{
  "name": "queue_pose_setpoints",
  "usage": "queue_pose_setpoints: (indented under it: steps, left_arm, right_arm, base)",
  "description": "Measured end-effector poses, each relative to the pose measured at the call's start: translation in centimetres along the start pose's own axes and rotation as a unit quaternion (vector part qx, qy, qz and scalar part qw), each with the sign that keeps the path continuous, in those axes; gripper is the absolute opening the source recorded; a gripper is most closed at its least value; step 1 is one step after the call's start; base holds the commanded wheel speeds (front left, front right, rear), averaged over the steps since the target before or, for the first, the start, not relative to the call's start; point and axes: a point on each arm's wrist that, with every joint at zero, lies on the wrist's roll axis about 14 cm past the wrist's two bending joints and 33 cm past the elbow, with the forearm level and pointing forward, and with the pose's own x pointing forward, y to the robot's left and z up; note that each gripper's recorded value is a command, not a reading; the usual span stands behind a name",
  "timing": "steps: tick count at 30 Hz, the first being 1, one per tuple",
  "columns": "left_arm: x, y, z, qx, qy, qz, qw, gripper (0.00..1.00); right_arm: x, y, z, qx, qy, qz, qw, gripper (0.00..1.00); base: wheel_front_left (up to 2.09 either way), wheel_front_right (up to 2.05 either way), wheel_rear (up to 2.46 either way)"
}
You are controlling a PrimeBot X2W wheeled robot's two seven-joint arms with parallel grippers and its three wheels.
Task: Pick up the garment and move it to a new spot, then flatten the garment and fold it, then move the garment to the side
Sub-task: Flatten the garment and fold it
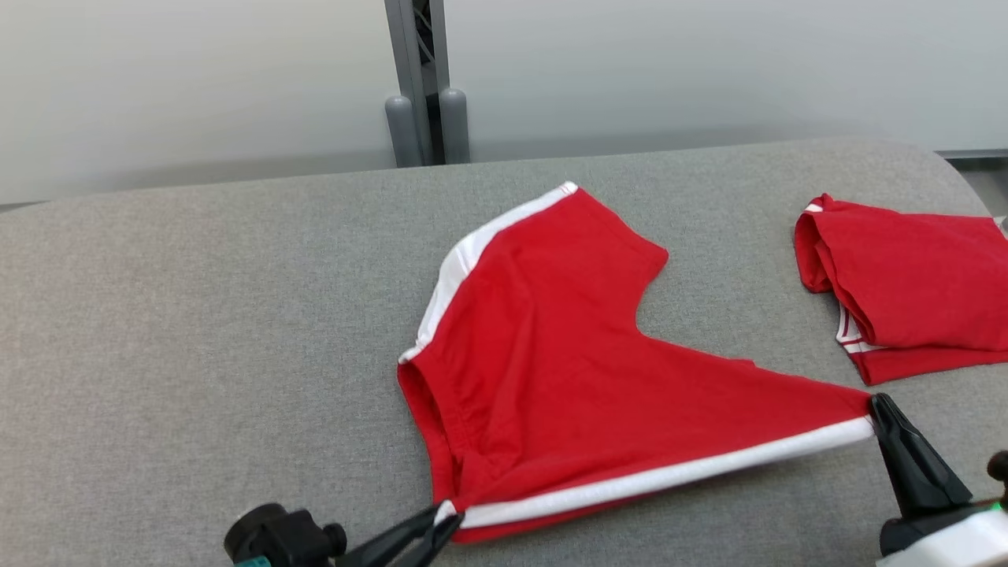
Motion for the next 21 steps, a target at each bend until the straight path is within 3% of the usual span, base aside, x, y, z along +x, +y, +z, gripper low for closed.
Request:
queue_pose_setpoints:
  steps: [4, 5, 8, 12, 16, 21]
  left_arm:
    - [-0.5, -1.1, -0.2, -0.020, -0.002, -0.003, 1.000, 0.00]
    - [0.3, -1.9, 0.6, -0.061, -0.024, -0.005, 0.998, 0.00]
    - [1.4, -1.8, 1.0, -0.095, -0.033, -0.002, 0.995, 0.00]
    - [3.3, 0.1, 2.0, -0.121, -0.046, 0.021, 0.991, 0.00]
    - [4.8, 1.6, 2.2, -0.180, -0.055, 0.044, 0.981, 0.00]
    - [6.0, 5.0, 3.7, -0.261, -0.103, 0.088, 0.956, 0.00]
  right_arm:
    - [-0.9, -0.4, 0.4, -0.011, 0.002, 0.001, 1.000, 0.00]
    - [-0.4, -0.9, 0.7, -0.024, 0.017, -0.003, 1.000, 0.00]
    - [1.6, -0.9, 0.9, -0.036, 0.032, -0.004, 0.999, 0.00]
    - [5.5, -0.4, 0.8, -0.049, 0.064, -0.004, 0.997, 0.00]
    - [9.8, 0.8, 0.9, -0.068, 0.089, 0.010, 0.994, 0.00]
    - [15.1, 2.2, 1.1, -0.093, 0.107, 0.027, 0.990, 0.00]
  base:
    - [0.00, 0.00, 0.00]
    - [0.00, 0.00, 0.00]
    - [0.00, 0.00, 0.00]
    - [0.00, 0.00, 0.00]
    - [0.00, 0.00, 0.00]
    - [0.00, 0.00, 0.00]
